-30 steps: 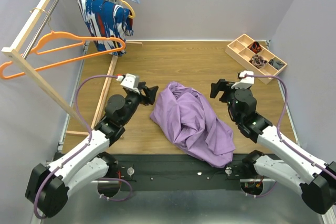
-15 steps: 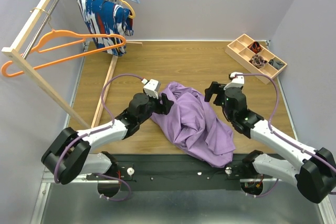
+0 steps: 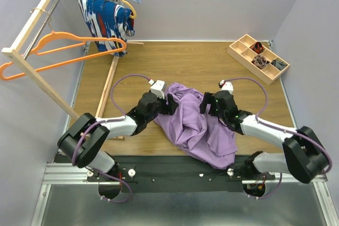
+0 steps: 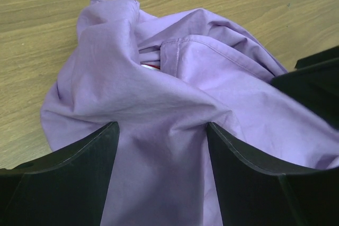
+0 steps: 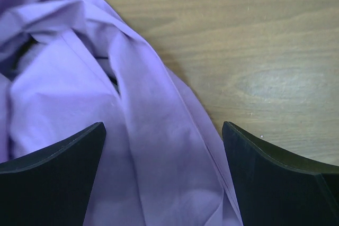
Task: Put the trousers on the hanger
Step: Fold the trousers
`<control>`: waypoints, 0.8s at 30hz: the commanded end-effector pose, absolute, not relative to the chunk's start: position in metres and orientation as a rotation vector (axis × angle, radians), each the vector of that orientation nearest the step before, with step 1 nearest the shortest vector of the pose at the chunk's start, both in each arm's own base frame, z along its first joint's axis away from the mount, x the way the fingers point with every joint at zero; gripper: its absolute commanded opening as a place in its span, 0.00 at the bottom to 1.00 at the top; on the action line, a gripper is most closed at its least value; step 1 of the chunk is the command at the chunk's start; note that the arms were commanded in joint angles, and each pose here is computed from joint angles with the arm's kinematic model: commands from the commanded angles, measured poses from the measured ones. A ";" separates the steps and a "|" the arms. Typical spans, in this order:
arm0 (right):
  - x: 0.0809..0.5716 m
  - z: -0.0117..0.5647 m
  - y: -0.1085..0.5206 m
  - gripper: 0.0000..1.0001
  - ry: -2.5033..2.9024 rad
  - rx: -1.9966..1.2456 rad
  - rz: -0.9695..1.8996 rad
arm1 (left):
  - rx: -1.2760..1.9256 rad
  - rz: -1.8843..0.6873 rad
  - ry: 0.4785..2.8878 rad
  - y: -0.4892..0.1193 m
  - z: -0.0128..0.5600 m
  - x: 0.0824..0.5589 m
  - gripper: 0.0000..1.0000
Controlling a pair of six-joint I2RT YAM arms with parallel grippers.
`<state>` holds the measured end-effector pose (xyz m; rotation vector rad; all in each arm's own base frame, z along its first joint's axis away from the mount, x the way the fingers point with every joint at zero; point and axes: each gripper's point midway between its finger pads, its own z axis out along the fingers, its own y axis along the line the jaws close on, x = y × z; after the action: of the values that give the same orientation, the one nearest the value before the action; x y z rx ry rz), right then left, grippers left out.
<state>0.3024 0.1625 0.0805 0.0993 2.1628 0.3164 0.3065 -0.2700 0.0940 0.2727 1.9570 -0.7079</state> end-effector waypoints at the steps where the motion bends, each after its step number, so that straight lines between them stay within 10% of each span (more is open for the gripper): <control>1: 0.298 0.049 0.166 1.00 2.269 0.115 0.288 | 0.246 -0.747 1.898 -0.279 0.106 0.314 0.72; 6: 0.300 0.030 0.172 1.00 2.336 0.097 0.268 | 0.241 -0.762 1.898 -0.281 0.101 0.318 0.53; 11: 0.294 0.017 0.182 0.94 2.395 0.071 0.319 | 0.244 -0.817 1.882 -0.283 0.102 0.317 0.14; 14: 0.293 0.018 0.185 0.76 2.399 0.054 0.339 | 0.222 -0.833 1.854 -0.275 0.109 0.320 0.00; 19: 0.300 0.034 0.188 0.13 2.353 0.039 0.355 | 0.177 -0.830 1.768 -0.255 0.139 0.324 0.00; 24: 0.323 0.072 0.182 0.01 2.241 0.049 0.291 | 0.092 -0.709 1.710 -0.210 0.168 0.332 0.00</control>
<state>0.3016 0.1843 0.0331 0.0506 2.3423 0.3376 0.3220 -0.2433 0.1275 0.1574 1.8218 -0.7898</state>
